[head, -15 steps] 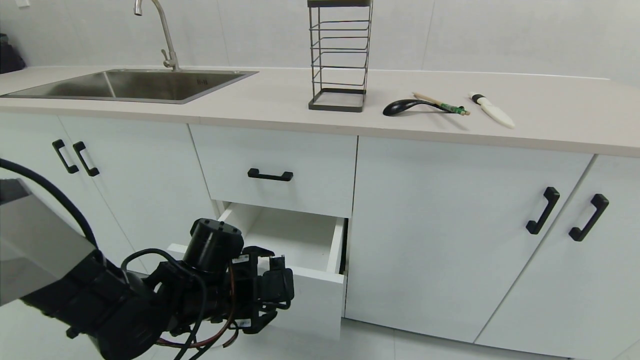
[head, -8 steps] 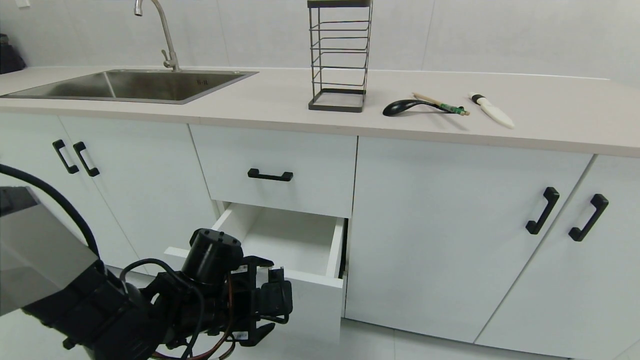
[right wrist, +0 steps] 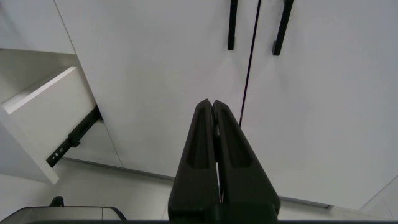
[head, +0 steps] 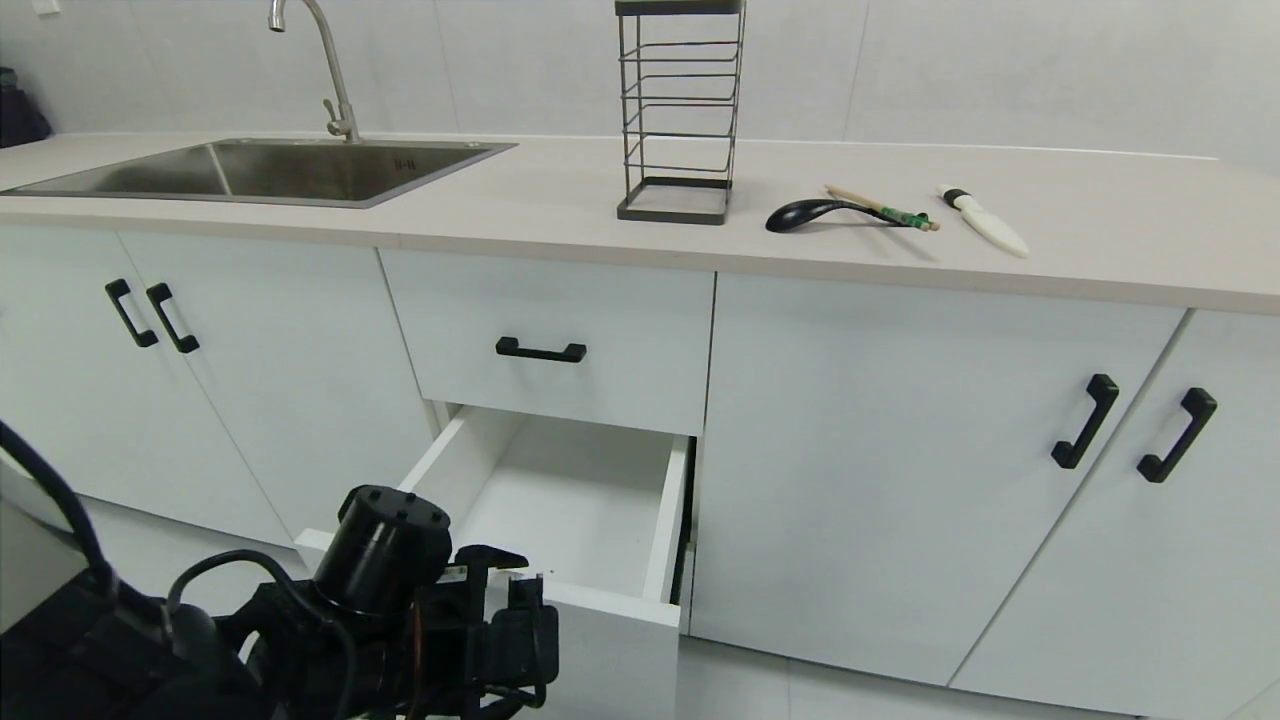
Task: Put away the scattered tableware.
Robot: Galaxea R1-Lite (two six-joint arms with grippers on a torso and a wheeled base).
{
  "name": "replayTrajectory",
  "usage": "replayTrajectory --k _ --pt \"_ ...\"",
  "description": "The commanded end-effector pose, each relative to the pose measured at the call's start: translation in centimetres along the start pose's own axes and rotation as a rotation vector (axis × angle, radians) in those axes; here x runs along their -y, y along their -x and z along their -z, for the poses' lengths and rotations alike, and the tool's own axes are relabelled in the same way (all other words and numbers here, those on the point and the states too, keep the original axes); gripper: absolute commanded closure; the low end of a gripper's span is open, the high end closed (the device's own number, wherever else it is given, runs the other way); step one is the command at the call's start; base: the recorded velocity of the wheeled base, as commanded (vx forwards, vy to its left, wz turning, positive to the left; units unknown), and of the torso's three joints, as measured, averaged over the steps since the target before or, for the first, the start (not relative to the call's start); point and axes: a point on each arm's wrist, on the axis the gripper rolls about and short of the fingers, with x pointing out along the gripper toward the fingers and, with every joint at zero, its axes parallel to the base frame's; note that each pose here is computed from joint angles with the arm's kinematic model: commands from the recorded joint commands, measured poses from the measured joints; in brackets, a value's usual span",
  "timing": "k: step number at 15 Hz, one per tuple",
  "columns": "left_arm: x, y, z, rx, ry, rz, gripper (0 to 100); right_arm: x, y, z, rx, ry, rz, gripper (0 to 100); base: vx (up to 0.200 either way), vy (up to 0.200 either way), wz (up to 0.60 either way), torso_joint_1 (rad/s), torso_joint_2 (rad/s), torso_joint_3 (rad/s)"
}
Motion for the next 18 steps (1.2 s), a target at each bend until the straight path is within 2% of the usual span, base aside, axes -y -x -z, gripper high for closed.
replayTrajectory --k 1,2,3,4,5,6,7,9,10,11,12,13,15,17,18 --pt "-0.6 1.4 -0.8 0.051 0.006 -0.060 0 0.0 0.0 0.0 -0.002 0.000 0.000 100 0.000 0.000 0.00 0.000 0.00 0.000" --pt "-0.6 1.4 -0.8 0.051 0.006 -0.060 0 0.0 0.0 0.0 -0.002 0.000 0.000 100 0.000 0.000 0.00 0.000 0.00 0.000" --pt "-2.4 3.9 -3.3 0.206 0.266 -0.170 0 0.0 0.0 0.0 -0.002 0.000 0.000 100 0.000 0.000 0.00 0.000 0.00 0.000" --pt "-2.4 3.9 -3.3 0.206 0.266 -0.170 0 0.0 0.0 0.0 -0.002 0.000 0.000 100 0.000 0.000 0.00 0.000 0.00 0.000" --pt "-5.4 7.2 -3.2 0.348 0.596 -0.319 0 0.0 0.0 0.0 -0.002 0.000 0.000 100 0.000 0.000 0.00 0.000 0.00 0.000" --pt "-5.8 8.3 -2.7 0.380 0.689 -0.349 0 0.0 0.0 0.0 -0.002 0.000 0.000 100 0.000 0.000 0.00 0.000 0.00 0.000" --pt "-5.6 9.3 -2.2 0.413 0.758 -0.352 0 0.0 0.0 0.0 -0.002 0.000 0.000 100 0.000 0.000 0.00 0.000 0.00 0.000" --pt "-4.1 11.1 -1.2 0.470 0.823 -0.318 0 0.0 0.0 0.0 -0.002 0.000 0.000 100 0.000 0.000 0.00 0.000 0.00 0.000" --pt "-3.4 13.1 0.4 0.526 0.878 -0.305 0 0.0 0.0 0.0 -0.002 0.000 0.000 100 0.000 0.000 0.00 0.000 0.00 0.000" --pt "-3.8 14.0 2.3 0.515 0.924 -0.339 0 0.0 0.0 0.0 -0.002 0.000 0.000 100 0.000 0.000 0.00 0.000 0.00 0.000" --pt "-4.1 14.4 3.2 0.516 0.941 -0.358 0 0.0 0.0 0.0 -0.002 0.000 0.000 100 0.000 0.000 0.00 0.000 0.00 0.000" --pt "-4.8 15.5 5.4 0.532 0.953 -0.401 0 0.0 0.0 0.0 -0.002 0.000 0.000 100 0.000 0.000 0.00 0.000 0.00 0.000" --pt "-4.9 16.1 6.0 0.542 0.934 -0.443 0 0.0 0.0 0.0 -0.002 0.000 0.000 100 0.000 0.000 0.00 0.000 0.00 0.000" --pt "-3.8 17.4 5.3 0.601 0.864 -0.512 0 0.0 0.0 0.0 -0.002 0.000 0.000 100 0.000 0.000 0.00 0.000 0.00 0.000" --pt "-3.4 17.6 5.2 0.606 0.852 -0.522 0 0.0 0.0 0.0 -0.002 0.000 0.000 100 0.000 0.000 0.00 0.000 0.00 0.000"
